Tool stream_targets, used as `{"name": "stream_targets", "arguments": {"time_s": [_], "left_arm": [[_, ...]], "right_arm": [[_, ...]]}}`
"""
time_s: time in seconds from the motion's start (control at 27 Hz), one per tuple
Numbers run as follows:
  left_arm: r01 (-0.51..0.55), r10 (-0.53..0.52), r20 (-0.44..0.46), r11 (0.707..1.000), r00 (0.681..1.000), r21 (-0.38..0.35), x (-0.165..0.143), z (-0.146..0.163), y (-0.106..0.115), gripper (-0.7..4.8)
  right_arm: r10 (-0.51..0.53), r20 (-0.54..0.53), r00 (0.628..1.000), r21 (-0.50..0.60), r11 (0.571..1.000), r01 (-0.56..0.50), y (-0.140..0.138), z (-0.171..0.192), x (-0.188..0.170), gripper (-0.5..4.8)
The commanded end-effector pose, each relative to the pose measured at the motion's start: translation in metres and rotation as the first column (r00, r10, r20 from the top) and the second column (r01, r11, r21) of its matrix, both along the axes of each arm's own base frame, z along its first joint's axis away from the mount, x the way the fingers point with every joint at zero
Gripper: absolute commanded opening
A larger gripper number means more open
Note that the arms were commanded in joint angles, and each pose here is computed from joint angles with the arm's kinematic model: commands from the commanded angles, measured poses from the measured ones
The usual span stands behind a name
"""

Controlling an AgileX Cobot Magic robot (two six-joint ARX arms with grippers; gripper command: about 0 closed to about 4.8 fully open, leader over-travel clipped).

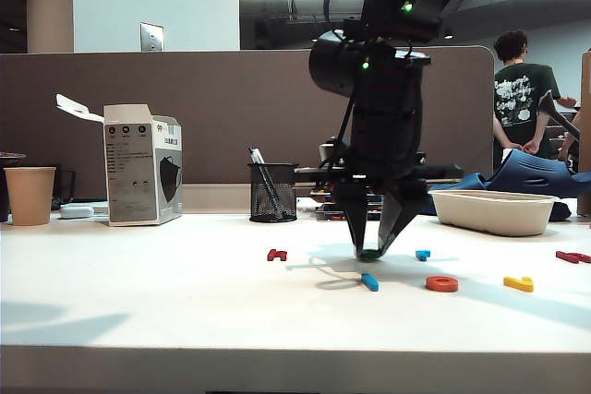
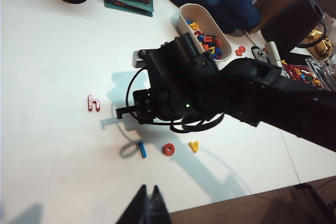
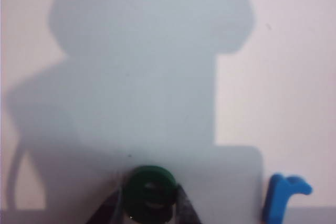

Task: Select the appropriate letters from the row of letter magnets placed on the table to arrange into the word "love".

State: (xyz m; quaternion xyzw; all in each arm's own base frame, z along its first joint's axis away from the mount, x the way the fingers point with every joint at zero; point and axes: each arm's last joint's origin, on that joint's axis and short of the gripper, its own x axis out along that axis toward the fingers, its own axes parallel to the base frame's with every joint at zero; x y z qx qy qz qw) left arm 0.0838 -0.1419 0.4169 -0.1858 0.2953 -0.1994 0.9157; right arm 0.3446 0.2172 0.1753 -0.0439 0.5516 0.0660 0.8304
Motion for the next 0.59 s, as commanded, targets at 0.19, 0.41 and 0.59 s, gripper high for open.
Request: {"name": "stream_targets", "arguments": {"time_s": [0.19, 0.41, 0.59], "left_arm": [[0.0, 0.0, 0.01, 1.0, 1.0, -0.007, 0.0, 0.002, 0.001, -0.04], [0.0, 0.0, 0.01, 1.0, 1.0, -0.007, 0.0, 0.002, 0.001, -0.04], [0.0, 0.0, 0.01, 1.0, 1.0, -0.007, 0.0, 0.002, 0.001, -0.04]], "right_arm": [[-0.003, 0.042, 0.999, 0.02, 1.0, 0.002, -0.002, 0.017, -0.002, 1.06], [-0.021, 0.006, 1.0, -0.008, 1.0, 0.021, -0.014, 0.029, -0.008, 1.06], [-0.047, 0.041, 0.998, -0.064, 0.997, 0.05, -0.031, 0.054, -0.016, 1.06]]}}
